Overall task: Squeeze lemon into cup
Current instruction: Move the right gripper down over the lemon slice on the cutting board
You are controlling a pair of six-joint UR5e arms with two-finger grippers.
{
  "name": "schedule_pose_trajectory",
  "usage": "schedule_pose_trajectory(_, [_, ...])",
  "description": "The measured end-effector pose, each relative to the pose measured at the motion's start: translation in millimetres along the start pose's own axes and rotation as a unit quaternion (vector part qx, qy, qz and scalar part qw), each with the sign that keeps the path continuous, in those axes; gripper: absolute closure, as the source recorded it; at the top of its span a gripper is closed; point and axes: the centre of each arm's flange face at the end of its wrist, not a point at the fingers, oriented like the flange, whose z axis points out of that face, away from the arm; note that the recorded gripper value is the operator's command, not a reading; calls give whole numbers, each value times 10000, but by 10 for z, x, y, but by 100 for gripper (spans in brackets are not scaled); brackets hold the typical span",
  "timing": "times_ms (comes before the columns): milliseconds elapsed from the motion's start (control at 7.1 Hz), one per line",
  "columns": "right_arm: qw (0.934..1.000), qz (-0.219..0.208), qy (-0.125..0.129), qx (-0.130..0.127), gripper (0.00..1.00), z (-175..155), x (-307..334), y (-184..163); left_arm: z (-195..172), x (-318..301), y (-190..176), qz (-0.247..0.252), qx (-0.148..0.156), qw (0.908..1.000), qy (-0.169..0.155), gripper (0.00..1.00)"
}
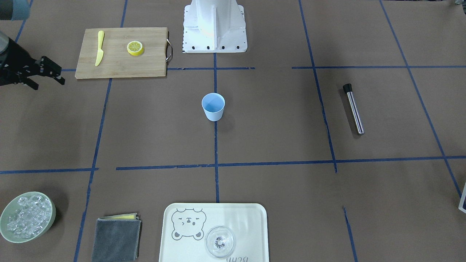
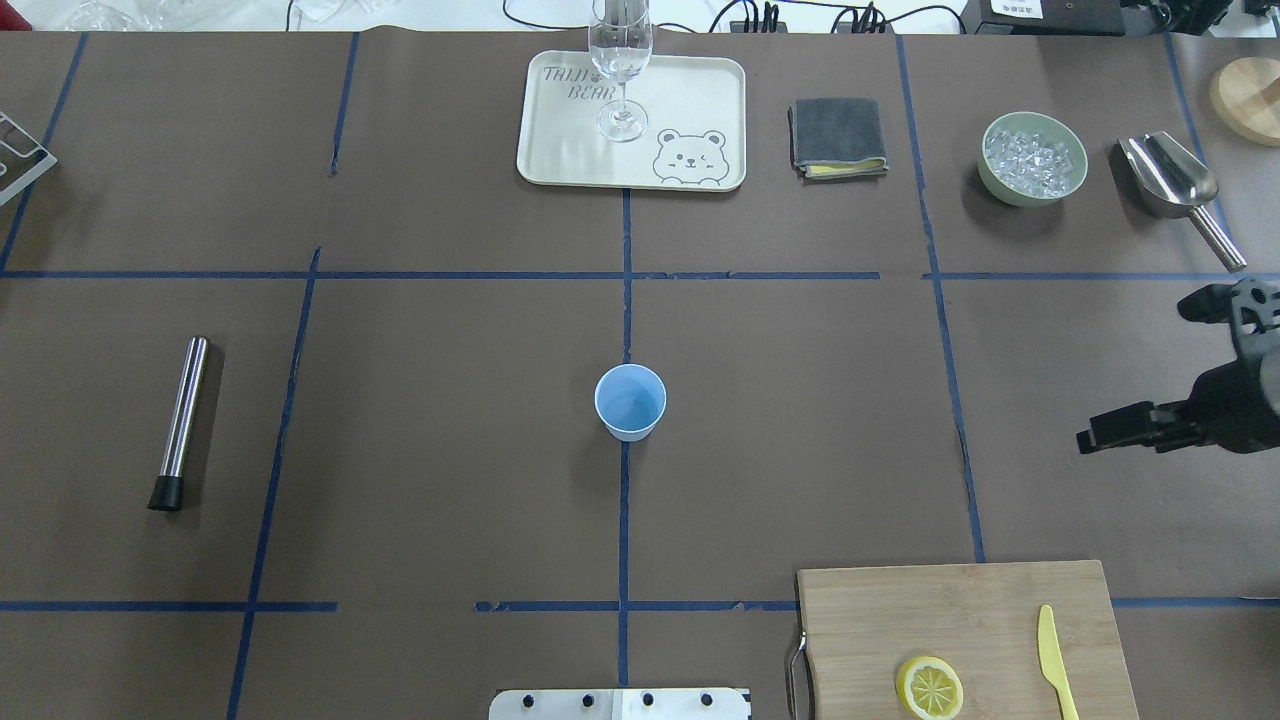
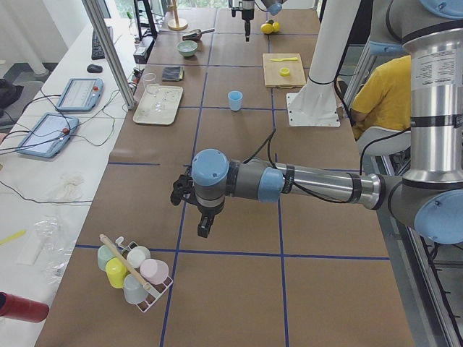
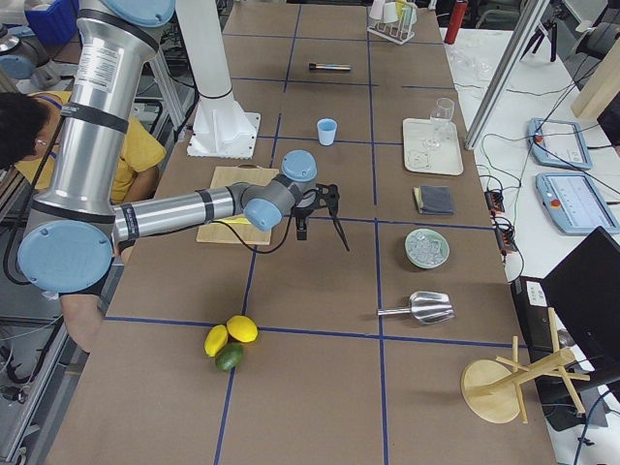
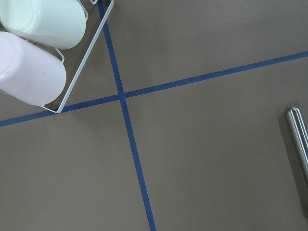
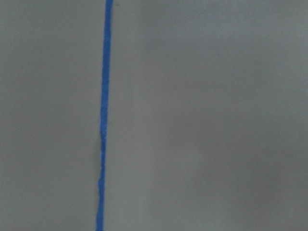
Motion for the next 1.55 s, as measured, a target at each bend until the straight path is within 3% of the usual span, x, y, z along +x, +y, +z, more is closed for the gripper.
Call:
schedule_pose_trajectory(423, [9990, 423, -18, 102, 0, 455, -1235, 1087, 8, -11, 4, -11, -8, 10000, 0, 0])
schedule_pose_trajectory(845, [9981, 533, 308, 41, 0, 531, -1699, 1837, 13, -7, 2, 1, -10, 10000, 0, 0])
schedule_pose_trajectory(1549, [9961, 507, 716, 102, 0, 791, -1767, 2132, 44, -38, 60, -44, -48, 10000, 10, 0])
